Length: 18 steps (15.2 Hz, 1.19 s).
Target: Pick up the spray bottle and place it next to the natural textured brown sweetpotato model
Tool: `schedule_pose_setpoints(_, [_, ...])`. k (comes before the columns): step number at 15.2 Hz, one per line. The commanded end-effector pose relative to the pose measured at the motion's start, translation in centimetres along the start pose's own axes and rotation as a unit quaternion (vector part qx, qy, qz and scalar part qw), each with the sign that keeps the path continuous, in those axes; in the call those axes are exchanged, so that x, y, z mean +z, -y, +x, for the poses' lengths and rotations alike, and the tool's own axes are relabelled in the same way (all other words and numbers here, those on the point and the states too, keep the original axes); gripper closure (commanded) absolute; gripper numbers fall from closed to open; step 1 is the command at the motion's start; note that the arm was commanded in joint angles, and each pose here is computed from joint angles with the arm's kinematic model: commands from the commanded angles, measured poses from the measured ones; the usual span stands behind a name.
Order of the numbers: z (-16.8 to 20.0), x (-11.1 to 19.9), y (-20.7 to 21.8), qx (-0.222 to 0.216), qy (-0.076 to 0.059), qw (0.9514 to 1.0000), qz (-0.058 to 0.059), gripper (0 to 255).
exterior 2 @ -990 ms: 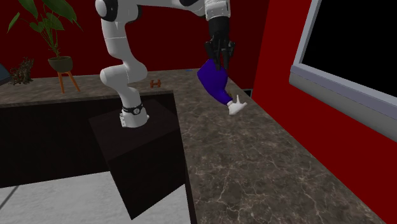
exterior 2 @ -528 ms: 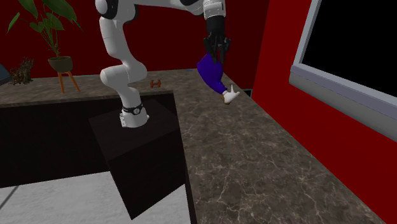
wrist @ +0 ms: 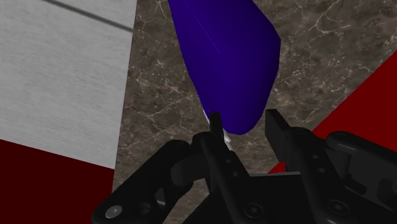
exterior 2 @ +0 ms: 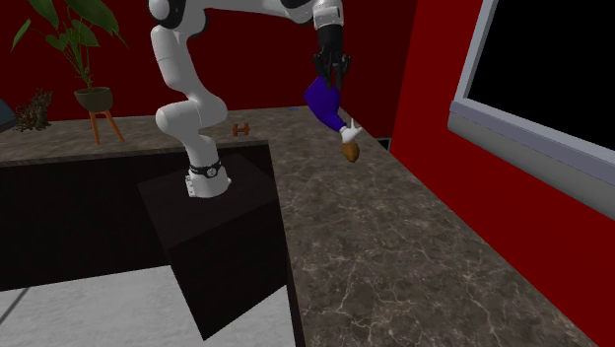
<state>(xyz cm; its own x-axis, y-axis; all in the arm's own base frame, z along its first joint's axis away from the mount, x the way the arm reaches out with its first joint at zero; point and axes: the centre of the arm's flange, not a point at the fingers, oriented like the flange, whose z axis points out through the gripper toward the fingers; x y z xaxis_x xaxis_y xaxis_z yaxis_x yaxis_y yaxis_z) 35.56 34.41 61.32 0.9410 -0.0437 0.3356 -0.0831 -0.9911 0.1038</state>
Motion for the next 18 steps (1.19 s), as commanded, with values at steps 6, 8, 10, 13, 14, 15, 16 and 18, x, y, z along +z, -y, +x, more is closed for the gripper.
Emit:
schedule_pose_setpoints(6, [-6.9,-3.0,5.1,0.001,0.000,1.0000,0.000,255])
schedule_pose_setpoints(8, [-8.9,-3.9,6.6,0.001,0.000,1.0000,0.000,255])
schedule_pose_setpoints(10, [-10.9,-4.8,8.0,0.001,0.000,1.0000,0.000,255])
schedule_pose_setpoints(13, [-14.0,-6.1,10.2,0.001,0.000,1.0000,0.000,255])
schedule_pose_setpoints(14, [-15.0,-6.5,10.9,0.001,0.000,1.0000,0.000,255])
schedule_pose_setpoints(15, [-16.0,-7.0,11.7,0.001,0.000,1.0000,0.000,255])
schedule_pose_setpoints(16, [-17.0,-7.4,12.4,0.001,0.000,1.0000,0.000,255])
schedule_pose_setpoints(18, [-19.0,-8.3,13.8,0.001,0.000,1.0000,0.000,255])
